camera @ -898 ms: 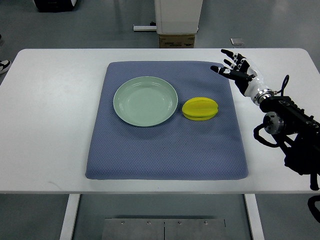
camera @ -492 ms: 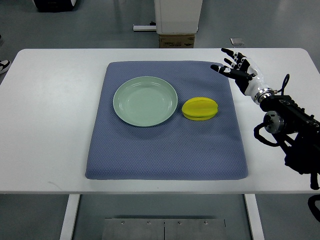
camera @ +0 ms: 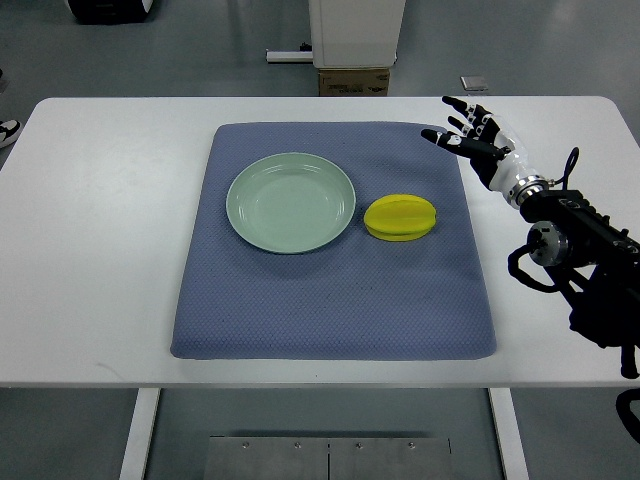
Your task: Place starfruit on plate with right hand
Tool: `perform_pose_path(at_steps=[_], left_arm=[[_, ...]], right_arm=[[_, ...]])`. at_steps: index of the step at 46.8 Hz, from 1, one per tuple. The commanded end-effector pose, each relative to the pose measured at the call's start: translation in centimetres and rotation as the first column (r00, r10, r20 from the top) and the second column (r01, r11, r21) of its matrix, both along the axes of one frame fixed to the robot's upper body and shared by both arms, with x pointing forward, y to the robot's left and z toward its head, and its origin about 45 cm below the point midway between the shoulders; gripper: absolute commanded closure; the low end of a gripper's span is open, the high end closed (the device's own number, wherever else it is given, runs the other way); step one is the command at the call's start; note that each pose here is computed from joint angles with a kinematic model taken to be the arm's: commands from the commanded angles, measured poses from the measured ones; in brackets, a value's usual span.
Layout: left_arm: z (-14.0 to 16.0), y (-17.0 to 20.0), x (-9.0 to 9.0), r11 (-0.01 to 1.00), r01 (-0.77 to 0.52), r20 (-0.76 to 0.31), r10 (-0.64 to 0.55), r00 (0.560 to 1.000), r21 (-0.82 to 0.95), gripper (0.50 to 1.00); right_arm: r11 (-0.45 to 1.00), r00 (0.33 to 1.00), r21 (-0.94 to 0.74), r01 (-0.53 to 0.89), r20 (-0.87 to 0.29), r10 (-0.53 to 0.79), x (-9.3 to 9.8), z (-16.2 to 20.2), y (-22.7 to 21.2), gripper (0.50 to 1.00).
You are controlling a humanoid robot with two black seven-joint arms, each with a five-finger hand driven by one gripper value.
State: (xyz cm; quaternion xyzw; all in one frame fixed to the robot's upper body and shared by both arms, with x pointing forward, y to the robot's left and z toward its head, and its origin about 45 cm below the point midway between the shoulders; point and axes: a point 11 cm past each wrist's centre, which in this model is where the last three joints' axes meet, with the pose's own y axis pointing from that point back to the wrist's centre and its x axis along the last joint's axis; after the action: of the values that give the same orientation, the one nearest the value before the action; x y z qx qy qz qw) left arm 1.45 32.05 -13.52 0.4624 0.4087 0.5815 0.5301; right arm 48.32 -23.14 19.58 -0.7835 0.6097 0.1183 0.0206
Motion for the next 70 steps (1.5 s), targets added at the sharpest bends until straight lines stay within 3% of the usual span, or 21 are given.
perform_pose_path(at_steps=[1,70], left_arm=[[0.0,0.0,0.0,1.0,0.001,0.0,-0.001,1.0,0.001,0.5],[0.0,0.0,0.0,1.0,0.001,0.0,-0.001,1.0,-0.001,0.5]], right_arm=[[1.0,1.0,0.001,-0.003,-0.002,0.003,0.0,0.0,0.1,0.5],[0.998,0.999,-0.056,-0.024,0.022,0.025,0.1,0.6,-0.4,0.5]])
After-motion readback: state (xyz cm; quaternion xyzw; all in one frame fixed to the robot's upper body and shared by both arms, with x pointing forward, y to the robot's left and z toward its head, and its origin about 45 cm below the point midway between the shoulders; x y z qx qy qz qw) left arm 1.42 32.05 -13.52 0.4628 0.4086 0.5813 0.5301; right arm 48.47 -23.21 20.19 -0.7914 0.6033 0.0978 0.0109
